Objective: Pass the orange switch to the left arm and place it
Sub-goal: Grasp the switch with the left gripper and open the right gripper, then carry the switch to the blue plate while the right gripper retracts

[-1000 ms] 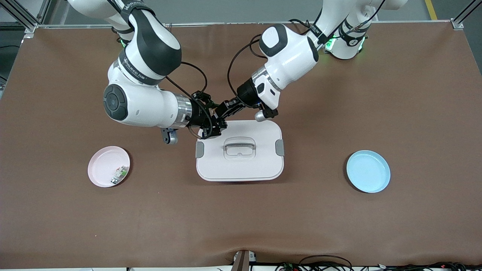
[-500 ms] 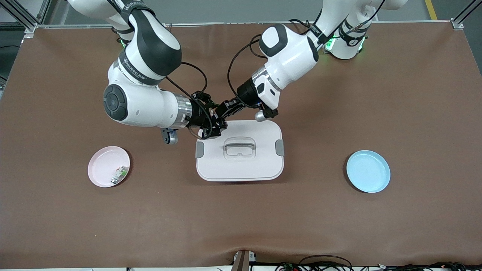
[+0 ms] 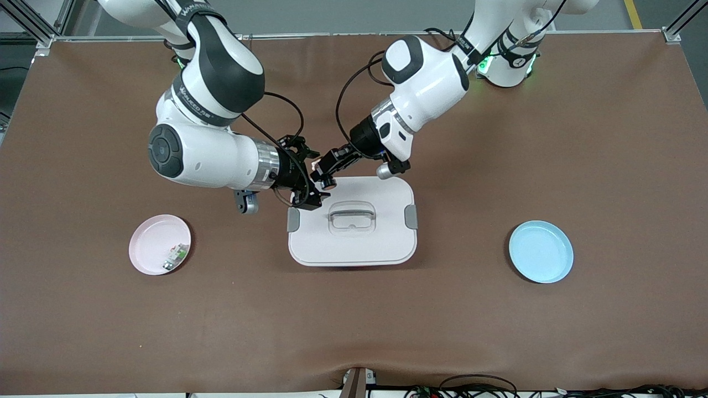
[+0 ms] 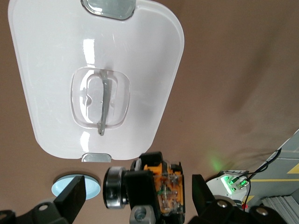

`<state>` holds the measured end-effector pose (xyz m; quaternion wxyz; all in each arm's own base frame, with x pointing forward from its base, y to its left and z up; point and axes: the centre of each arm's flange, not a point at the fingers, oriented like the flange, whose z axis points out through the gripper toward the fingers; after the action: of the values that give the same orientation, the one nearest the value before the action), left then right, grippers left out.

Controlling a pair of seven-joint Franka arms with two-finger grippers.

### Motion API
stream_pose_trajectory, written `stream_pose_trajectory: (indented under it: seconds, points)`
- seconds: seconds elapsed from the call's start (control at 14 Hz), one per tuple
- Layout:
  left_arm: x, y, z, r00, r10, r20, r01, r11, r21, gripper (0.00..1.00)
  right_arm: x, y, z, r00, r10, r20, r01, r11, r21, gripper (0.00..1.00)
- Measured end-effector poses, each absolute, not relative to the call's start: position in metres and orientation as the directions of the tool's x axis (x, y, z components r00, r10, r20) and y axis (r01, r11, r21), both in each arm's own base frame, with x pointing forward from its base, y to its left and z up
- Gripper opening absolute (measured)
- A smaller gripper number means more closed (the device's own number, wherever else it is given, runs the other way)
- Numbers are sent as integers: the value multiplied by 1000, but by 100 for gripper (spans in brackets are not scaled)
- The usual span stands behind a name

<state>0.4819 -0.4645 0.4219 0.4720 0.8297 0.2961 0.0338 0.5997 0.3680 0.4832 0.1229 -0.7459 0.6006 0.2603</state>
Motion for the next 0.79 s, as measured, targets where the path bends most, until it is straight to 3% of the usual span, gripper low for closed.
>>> stream_pose_trajectory:
  seconds: [0.21, 0.79]
  points:
    - [472, -445, 426, 822, 538, -189, 449, -406, 796, 37, 613, 339, 483, 176, -838, -517, -956, -270, 112, 100]
    - [450, -359, 416, 932, 355, -67, 294, -639, 710, 36, 639, 210, 501, 414, -715, -563, -848, -528, 46, 100]
